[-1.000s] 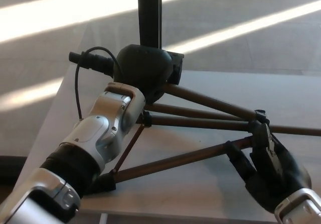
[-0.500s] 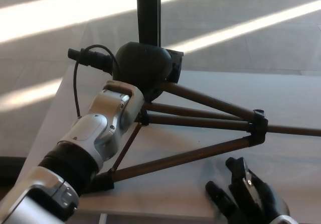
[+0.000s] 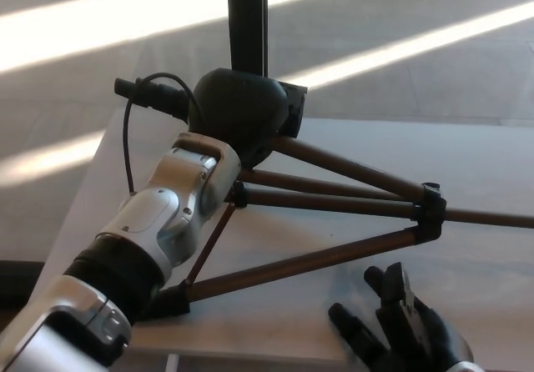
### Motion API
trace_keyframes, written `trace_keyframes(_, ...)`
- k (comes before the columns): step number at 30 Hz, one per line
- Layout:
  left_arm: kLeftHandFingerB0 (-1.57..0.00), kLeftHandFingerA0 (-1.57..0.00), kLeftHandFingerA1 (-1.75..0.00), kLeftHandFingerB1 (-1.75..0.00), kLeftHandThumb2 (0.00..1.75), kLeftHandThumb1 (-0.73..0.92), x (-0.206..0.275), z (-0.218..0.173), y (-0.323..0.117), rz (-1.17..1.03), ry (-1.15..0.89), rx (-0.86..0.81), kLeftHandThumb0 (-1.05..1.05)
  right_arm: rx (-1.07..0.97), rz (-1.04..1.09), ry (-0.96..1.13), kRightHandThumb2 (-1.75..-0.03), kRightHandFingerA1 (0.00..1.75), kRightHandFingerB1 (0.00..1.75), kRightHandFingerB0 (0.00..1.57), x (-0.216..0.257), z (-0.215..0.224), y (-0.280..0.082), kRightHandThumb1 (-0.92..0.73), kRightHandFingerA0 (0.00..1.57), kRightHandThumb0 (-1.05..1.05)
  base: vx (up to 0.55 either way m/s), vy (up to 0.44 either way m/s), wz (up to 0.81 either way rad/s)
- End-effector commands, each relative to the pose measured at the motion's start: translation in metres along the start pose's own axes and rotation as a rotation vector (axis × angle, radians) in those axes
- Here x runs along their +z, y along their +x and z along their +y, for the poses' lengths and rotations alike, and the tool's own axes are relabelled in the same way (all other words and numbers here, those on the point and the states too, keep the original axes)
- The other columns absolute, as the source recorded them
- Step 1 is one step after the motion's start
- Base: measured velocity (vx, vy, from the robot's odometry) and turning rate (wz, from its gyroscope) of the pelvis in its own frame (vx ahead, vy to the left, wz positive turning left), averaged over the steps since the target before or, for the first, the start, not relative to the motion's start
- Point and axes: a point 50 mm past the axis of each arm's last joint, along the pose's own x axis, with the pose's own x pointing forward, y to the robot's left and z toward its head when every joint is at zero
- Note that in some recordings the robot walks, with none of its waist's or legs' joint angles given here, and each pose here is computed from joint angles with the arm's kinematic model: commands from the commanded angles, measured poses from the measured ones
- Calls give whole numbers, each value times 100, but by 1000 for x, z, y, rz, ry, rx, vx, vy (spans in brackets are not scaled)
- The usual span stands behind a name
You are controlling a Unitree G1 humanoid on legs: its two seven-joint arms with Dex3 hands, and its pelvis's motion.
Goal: Use both hands of the robot to pick up the tripod lying in the middle of the desk and make it stand upright on the desk
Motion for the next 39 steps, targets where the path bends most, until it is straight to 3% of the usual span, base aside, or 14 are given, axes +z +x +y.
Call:
trace_keyframes(1, -72, -86, -175, -148, 76, 59, 4, 4, -1, -23, -13, 40, -16, -9, -61, 151, -63, 39, 34, 16, 7, 15, 6, -79, 2, -69, 0, 0, 0)
trace_keyframes(5, -69, -83, -175, -151, 81, 60, 3, 2, -1, -17, -18, 37, -16, -13, -82, 179, -63, 36, 33, 16, 17, 16, 11, -78, 0, -69, 0, 0, 0)
trace_keyframes(6, -69, -83, -175, -152, 81, 60, 4, 2, -2, -19, -20, 39, -17, -16, -78, 182, -96, 34, 42, 8, 17, 16, 12, -60, 0, -72, 0, 0, 0)
trace_keyframes(10, -73, -86, -175, -149, 80, 58, 9, 3, 0, -32, -9, 42, -16, -14, -63, 185, -95, 22, 30, 4, 14, 11, 13, -64, 0, -83, 0, 0, 0)
trace_keyframes(21, -69, -88, -175, -157, 88, 54, 17, 14, 9, -52, -3, 88, -17, -74, 97, 182, -97, 20, 20, 7, -26, -9, 13, -65, 0, -87, 0, 0, 0)
trace_keyframes(26, -75, -87, -168, -122, 86, 65, 26, 24, 16, -41, -32, 76, -20, -71, 129, 172, -94, 21, 16, 9, -41, -17, 18, -61, 0, -88, 0, 0, 0)
trace_keyframes(29, -71, -86, -174, -139, 87, 64, 31, 28, 19, -37, -51, 84, -21, -77, 98, 229, -89, 20, 20, 9, -39, -14, 22, -55, 0, -79, 0, 0, 0)
trace_keyframes(31, -74, -88, -175, -142, 87, 59, 34, 31, 20, -33, -52, 87, -20, -70, 83, 228, -86, 7, 12, 6, -35, -11, 26, -56, 0, -87, 0, 0, 0)
trace_keyframes(32, -74, -89, -175, -147, 89, 55, 35, 30, 20, -36, -53, 91, -18, -54, 72, 213, -83, 0, 8, 15, -30, -9, 28, -55, 0, -91, 0, 0, 0)
trace_keyframes(34, -76, -89, -175, -127, 86, 60, 35, 26, 17, -43, -57, 91, -19, -27, 38, 157, -83, 2, 4, 4, -20, -7, 33, -56, 0, -93, 0, 0, 0)
trace_keyframes(35, -87, -118, -134, -107, 101, 51, 34, 24, 16, -45, -54, 88, -25, -24, 27, 159, -81, 2, 5, 5, -16, -6, 35, -54, 0, -93, 0, 0, 0)
trace_keyframes(36, -87, -118, -134, -107, 101, 51, 34, 23, 15, -46, -53, 86, -25, -22, 21, 172, -81, 2, 5, 5, -14, -5, 37, -54, 0, -93, 0, 0, 0)
trace_keyframes(37, -75, -90, -175, -138, 83, 54, 33, 21, 13, -49, -52, 89, -16, -23, 15, 166, -84, 7, 0, 7, -11, -5, 39, -54, 0, -92, 0, 0, 0)
trace_keyframes(39, -74, -90, -175, -140, 82, 52, 32, 17, 11, -58, -44, 92, -16, -23, -1, 143, -85, 11, 0, 2, -1, -2, 43, -53, 0, -90, 0, 0, 0)
